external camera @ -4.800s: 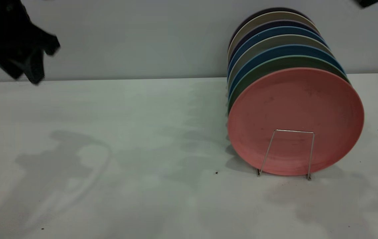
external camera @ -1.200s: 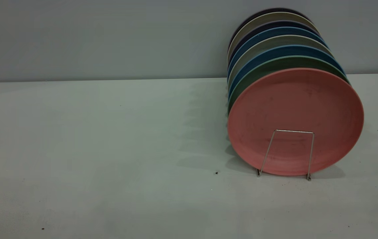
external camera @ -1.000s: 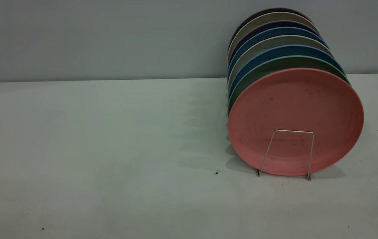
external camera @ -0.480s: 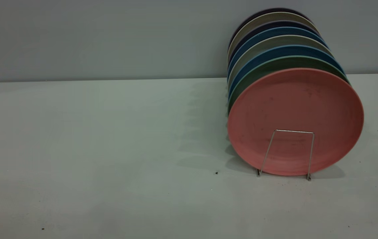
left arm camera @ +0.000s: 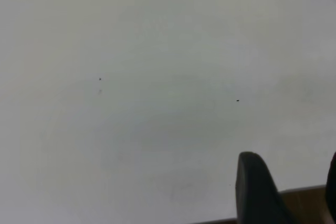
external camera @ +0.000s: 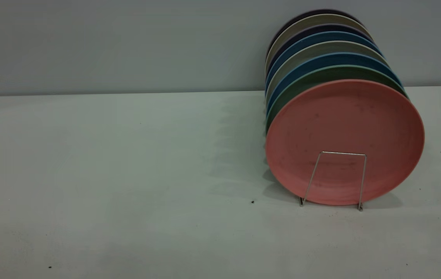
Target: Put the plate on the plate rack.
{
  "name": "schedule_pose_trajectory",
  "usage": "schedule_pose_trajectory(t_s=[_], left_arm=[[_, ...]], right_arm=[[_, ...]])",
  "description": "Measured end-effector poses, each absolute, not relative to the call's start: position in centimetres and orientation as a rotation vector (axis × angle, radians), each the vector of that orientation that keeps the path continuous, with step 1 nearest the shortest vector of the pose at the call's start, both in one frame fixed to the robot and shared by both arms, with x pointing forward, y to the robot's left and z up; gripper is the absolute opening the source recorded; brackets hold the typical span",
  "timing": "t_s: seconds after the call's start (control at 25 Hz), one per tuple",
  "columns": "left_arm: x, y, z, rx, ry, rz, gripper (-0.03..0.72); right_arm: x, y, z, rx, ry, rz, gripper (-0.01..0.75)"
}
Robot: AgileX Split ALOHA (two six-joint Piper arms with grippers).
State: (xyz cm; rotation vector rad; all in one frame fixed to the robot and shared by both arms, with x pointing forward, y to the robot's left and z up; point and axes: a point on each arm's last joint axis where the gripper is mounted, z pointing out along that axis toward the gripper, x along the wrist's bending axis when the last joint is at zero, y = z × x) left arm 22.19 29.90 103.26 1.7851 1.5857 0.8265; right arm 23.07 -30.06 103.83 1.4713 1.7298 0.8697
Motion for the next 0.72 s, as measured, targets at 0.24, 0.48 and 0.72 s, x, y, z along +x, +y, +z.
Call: schedule_pose_trajectory(t_s=[0.24, 0.48, 0.72], left_arm=[[22.18, 29.94, 103.26, 1.802, 1.559, 0.814, 0.36], [22.18, 29.94, 103.26, 1.802, 1.559, 0.814, 0.36], [22.18, 29.94, 103.26, 1.802, 1.559, 0.814, 0.36]], right_arm=[[23.06, -30.06, 103.83, 1.471, 1.729, 0.87, 0.352], [23.06, -30.06, 103.83, 1.471, 1.729, 0.87, 0.352], [23.06, -30.06, 103.83, 1.471, 1.729, 0.87, 0.351]])
